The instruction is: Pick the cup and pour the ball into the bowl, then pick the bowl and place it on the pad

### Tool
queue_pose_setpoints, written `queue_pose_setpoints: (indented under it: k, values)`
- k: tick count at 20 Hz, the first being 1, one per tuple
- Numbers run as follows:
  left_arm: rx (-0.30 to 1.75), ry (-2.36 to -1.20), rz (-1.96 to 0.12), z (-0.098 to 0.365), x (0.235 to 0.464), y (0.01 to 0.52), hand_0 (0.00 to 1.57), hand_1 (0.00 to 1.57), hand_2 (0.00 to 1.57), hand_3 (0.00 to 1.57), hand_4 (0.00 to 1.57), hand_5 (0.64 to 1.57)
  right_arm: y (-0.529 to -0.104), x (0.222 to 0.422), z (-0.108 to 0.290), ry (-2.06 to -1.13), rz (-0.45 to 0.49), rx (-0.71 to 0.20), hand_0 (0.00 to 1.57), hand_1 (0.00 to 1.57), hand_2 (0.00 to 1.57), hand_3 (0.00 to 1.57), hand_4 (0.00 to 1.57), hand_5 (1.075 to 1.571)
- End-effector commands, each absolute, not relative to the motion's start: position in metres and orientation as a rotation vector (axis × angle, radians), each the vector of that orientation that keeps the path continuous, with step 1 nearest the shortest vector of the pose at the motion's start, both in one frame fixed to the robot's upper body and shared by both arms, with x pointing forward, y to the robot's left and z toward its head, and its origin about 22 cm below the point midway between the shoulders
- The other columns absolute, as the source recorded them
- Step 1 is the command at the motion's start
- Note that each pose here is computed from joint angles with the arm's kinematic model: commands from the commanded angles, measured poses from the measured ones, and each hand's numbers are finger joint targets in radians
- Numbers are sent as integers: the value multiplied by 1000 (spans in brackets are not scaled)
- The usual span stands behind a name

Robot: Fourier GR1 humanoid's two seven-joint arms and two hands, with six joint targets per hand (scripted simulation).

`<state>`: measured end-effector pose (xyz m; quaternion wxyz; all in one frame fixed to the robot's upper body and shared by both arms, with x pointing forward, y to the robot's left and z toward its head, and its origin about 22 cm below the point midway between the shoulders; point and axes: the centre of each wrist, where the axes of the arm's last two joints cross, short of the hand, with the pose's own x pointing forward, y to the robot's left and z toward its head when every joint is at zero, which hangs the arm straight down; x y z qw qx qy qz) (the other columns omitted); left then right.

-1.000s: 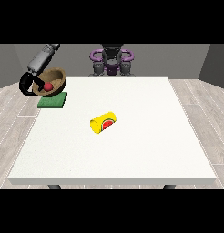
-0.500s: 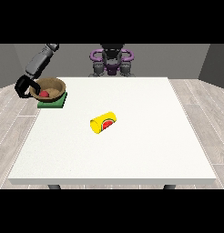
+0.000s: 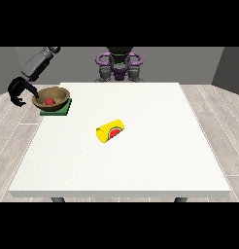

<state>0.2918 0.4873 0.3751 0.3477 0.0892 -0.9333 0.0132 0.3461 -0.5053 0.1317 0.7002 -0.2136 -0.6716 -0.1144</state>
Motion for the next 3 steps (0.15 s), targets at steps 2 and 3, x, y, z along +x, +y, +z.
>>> queue_pose_setpoints:
  k: [2,3]
  values:
    - [235,-2364,38,371,295,490,0,0,0,0,0,1515,-511,351,172,-1530,-279,-439,200,200,300,446,0,1476]
    - [225,-2343,32,362,301,485,0,0,0,0,0,1515,-516,349,181,-1494,-279,-433,134,134,280,375,0,1467]
